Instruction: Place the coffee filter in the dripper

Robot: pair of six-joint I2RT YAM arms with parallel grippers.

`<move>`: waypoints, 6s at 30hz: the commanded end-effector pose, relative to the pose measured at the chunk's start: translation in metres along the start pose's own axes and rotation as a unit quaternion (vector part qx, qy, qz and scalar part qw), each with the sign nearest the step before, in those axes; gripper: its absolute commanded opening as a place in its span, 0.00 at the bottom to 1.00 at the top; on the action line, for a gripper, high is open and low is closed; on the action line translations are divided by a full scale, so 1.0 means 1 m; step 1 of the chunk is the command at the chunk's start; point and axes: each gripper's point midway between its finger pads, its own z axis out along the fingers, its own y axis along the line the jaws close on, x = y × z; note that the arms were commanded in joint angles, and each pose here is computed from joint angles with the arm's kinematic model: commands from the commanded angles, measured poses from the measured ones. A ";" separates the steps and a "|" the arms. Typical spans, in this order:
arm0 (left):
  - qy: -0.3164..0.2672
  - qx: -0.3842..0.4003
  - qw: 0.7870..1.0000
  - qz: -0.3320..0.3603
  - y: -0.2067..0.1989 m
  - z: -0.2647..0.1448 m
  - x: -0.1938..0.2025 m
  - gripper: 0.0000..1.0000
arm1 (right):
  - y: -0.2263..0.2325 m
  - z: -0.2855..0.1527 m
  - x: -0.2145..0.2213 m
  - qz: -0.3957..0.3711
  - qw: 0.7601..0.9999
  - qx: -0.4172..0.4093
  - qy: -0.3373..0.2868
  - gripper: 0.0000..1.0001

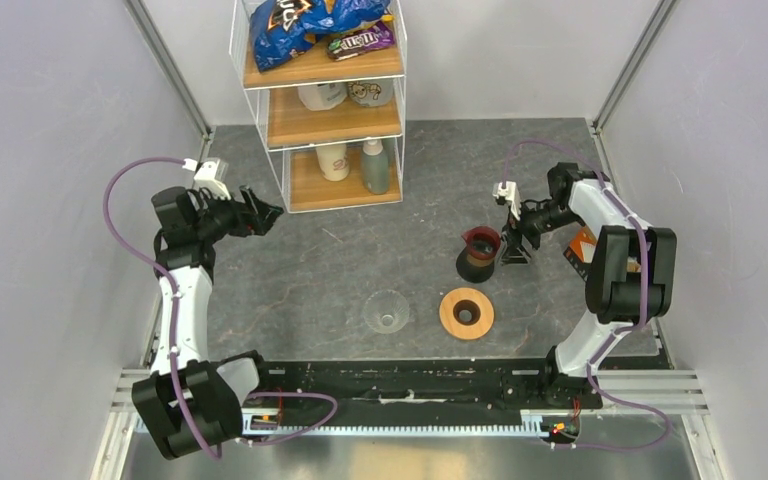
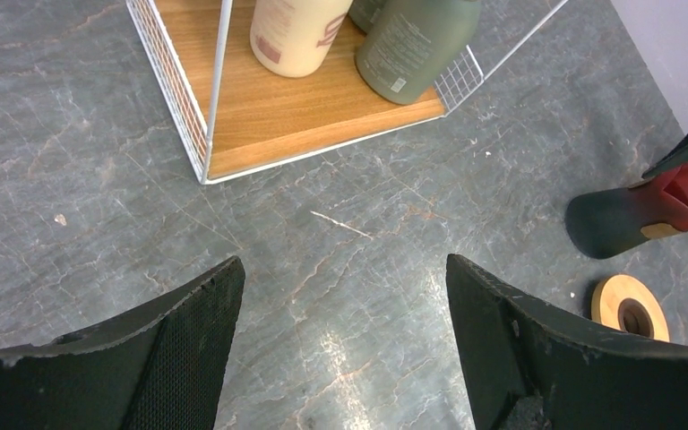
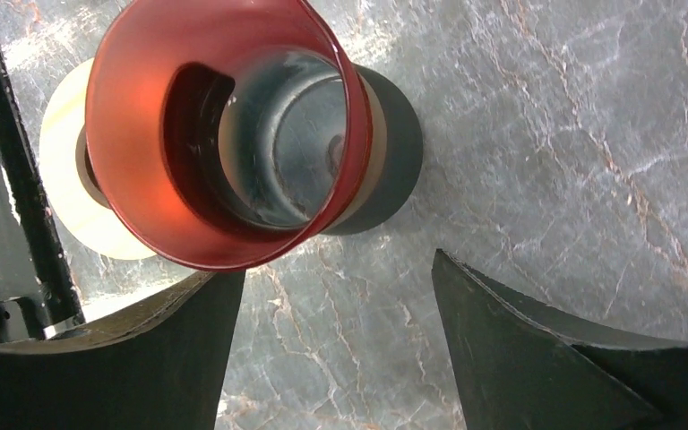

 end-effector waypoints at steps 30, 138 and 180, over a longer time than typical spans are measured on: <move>0.038 0.041 0.990 0.130 -0.023 -0.026 0.013 0.85 | 0.028 0.078 -0.070 -0.086 0.993 -0.066 -0.039 0.58; 0.240 0.250 0.889 0.300 -0.203 0.033 0.159 0.85 | 0.084 0.084 0.026 0.093 0.958 0.125 0.241 0.65; 0.253 0.359 0.898 -0.022 -0.327 0.037 0.050 0.63 | 0.105 -0.034 -0.205 -0.048 0.980 0.192 -0.021 0.38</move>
